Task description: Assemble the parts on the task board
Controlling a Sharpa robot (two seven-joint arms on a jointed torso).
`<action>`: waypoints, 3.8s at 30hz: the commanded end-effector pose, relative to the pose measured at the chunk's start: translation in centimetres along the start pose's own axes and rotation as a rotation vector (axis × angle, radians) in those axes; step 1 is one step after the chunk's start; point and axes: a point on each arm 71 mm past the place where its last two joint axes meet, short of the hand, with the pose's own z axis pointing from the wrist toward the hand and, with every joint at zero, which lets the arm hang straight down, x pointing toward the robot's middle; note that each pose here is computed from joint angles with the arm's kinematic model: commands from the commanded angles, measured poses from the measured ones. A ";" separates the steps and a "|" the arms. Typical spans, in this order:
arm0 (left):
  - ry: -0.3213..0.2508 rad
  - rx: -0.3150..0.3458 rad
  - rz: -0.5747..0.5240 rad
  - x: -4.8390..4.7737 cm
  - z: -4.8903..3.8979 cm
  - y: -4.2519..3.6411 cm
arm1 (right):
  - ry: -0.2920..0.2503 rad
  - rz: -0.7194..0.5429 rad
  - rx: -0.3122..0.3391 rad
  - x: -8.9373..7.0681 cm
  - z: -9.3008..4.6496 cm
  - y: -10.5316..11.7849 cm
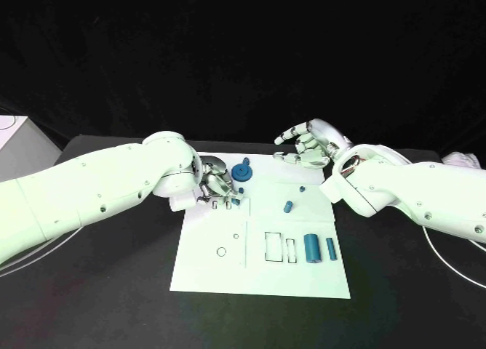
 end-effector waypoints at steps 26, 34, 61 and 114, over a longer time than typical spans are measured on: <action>-0.136 -0.003 0.027 -0.05 -1.49 1.95 | -0.004 -0.004 0.013 -0.5 -0.2 -0.6; -0.156 0.003 0.038 0.41 -1.19 1.71 | -0.006 -0.003 0.012 -0.5 -0.2 -0.6; -0.138 -0.010 0.134 1.49 -0.73 1.36 | -0.005 -0.003 0.014 -0.5 -0.3 -0.7; -0.079 -0.025 0.182 1.98 -0.50 1.37 | 0.002 -0.002 0.018 -0.5 -0.3 -0.7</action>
